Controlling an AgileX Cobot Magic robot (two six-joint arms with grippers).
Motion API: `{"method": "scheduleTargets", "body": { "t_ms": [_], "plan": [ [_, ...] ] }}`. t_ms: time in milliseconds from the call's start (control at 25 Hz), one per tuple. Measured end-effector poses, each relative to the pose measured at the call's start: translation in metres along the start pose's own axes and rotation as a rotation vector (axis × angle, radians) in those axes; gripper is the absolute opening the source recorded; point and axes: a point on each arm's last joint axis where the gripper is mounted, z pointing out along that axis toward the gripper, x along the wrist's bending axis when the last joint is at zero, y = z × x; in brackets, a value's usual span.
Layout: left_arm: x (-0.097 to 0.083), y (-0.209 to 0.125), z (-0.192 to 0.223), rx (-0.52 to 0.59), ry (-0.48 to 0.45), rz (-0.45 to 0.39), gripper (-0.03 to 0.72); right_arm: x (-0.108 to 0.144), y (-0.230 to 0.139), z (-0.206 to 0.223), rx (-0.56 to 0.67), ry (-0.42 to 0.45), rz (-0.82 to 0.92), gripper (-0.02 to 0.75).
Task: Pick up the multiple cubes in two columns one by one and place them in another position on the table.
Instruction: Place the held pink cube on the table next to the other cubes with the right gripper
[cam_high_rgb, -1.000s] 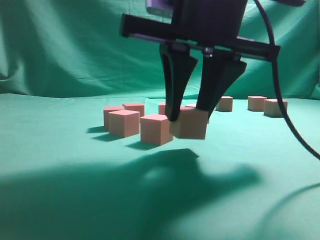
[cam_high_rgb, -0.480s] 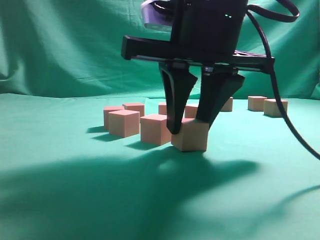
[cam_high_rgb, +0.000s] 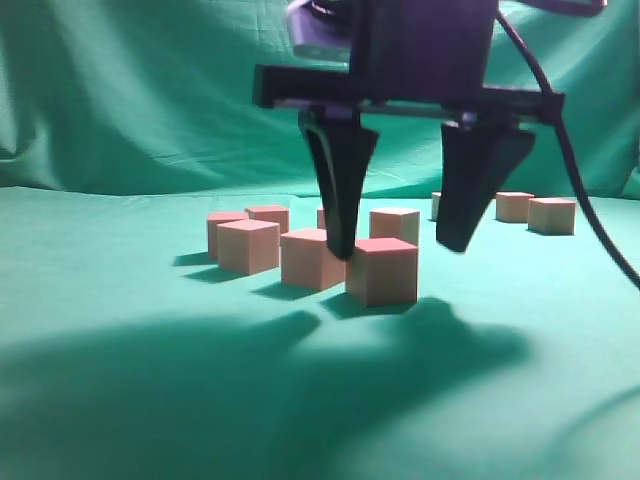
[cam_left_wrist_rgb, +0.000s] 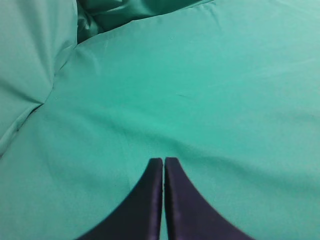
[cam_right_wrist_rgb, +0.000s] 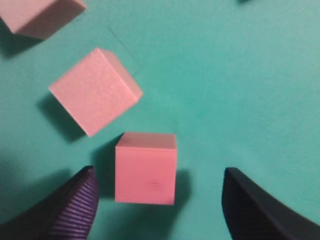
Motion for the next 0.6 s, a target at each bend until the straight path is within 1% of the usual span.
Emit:
{"method": "scheduleTargets", "body": {
  "t_ms": [40, 80, 200, 280, 360, 520, 600],
  "plan": [
    [0.0, 0.0, 0.0, 0.0, 0.0, 0.0, 0.0, 0.001, 0.004, -0.006, -0.001, -0.006, -0.004, 0.454],
    [0.0, 0.0, 0.0, 0.0, 0.0, 0.0, 0.0, 0.001, 0.008, -0.013, 0.004, -0.016, -0.009, 0.475],
    [0.0, 0.0, 0.0, 0.0, 0.0, 0.0, 0.0, 0.001, 0.021, -0.037, 0.012, -0.069, -0.033, 0.475],
    [0.0, 0.0, 0.0, 0.0, 0.0, 0.0, 0.0, -0.001, 0.03, -0.055, -0.006, -0.111, -0.049, 0.475],
    [0.0, 0.0, 0.0, 0.0, 0.0, 0.0, 0.0, -0.003, 0.041, -0.076, -0.051, -0.16, -0.063, 0.475],
    [0.0, 0.0, 0.0, 0.0, 0.0, 0.0, 0.0, -0.013, 0.064, -0.113, -0.215, -0.313, -0.109, 0.475],
    [0.0, 0.0, 0.0, 0.0, 0.0, 0.0, 0.0, -0.022, 0.074, -0.129, -0.297, -0.427, -0.133, 0.475]
  ]
}}
